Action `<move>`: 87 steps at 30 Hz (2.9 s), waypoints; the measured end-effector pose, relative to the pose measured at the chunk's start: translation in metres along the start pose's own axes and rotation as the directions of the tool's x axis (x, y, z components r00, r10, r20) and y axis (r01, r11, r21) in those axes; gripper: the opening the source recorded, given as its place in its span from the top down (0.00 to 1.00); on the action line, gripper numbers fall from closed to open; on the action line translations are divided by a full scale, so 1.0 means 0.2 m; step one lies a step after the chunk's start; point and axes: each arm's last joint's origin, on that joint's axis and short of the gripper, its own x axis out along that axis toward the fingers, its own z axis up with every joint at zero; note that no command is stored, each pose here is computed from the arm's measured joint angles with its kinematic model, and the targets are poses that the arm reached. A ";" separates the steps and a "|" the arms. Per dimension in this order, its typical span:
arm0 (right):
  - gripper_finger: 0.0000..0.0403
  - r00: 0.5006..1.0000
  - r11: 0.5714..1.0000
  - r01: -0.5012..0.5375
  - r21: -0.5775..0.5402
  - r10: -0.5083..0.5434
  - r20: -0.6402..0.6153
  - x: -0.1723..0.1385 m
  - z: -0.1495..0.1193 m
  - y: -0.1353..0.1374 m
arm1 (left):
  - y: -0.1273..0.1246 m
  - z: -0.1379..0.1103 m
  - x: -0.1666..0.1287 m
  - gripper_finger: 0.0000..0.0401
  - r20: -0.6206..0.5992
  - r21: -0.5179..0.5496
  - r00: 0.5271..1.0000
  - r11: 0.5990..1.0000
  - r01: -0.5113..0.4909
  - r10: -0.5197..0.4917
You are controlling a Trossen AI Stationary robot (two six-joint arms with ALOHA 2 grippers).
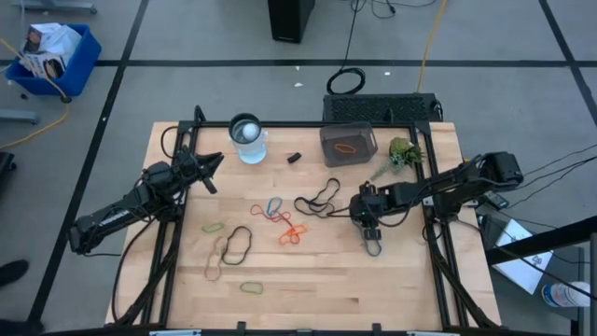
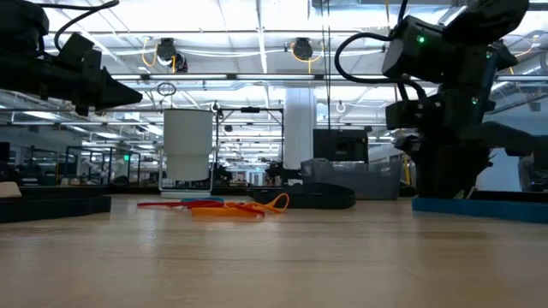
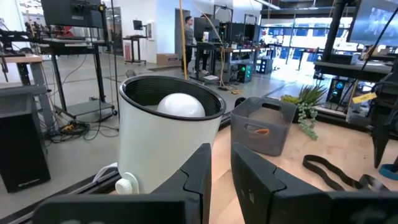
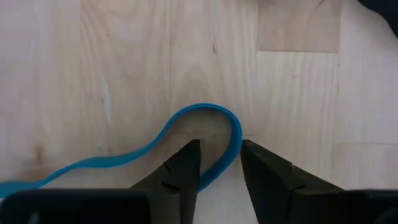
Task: Pick and place rubber bands into bin
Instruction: Put the blue rubber band into the black bin
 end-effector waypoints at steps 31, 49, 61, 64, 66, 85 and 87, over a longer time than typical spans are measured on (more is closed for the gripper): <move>1.00 0.736 0.896 -0.432 0.103 0.284 0.614 -0.37 0.19 -0.05 | 0.00 0.00 0.00 0.83 -0.003 0.008 1.000 1.000 0.000 0.000; 1.00 0.469 0.981 -0.167 0.097 -0.008 0.883 -0.96 0.35 -0.36 | 0.00 0.00 0.00 0.83 -0.003 0.012 1.000 1.000 -0.002 0.002; 1.00 0.579 0.828 0.266 0.494 -0.547 0.605 -1.09 0.41 -0.71 | 0.00 0.00 0.00 0.83 -0.009 0.010 1.000 1.000 -0.002 0.002; 1.00 0.631 0.789 0.274 0.550 -0.579 0.516 -1.02 0.38 -0.80 | 0.00 0.00 0.00 0.83 -0.009 0.010 1.000 1.000 -0.002 0.002; 1.00 0.677 0.771 0.291 0.566 -0.584 0.448 -0.96 0.37 -0.86 | 0.00 0.00 0.00 0.83 -0.009 0.010 1.000 1.000 -0.002 0.002; 1.00 0.862 0.751 0.340 0.565 -0.490 0.133 -0.41 0.35 -1.11 | 0.00 -0.01 0.00 0.83 -0.011 0.010 1.000 1.000 -0.002 0.002; 1.00 0.876 0.756 0.340 0.559 -0.471 0.104 -0.35 0.33 -1.11 | 0.00 -0.01 0.00 0.83 -0.012 0.010 1.000 1.000 -0.002 0.002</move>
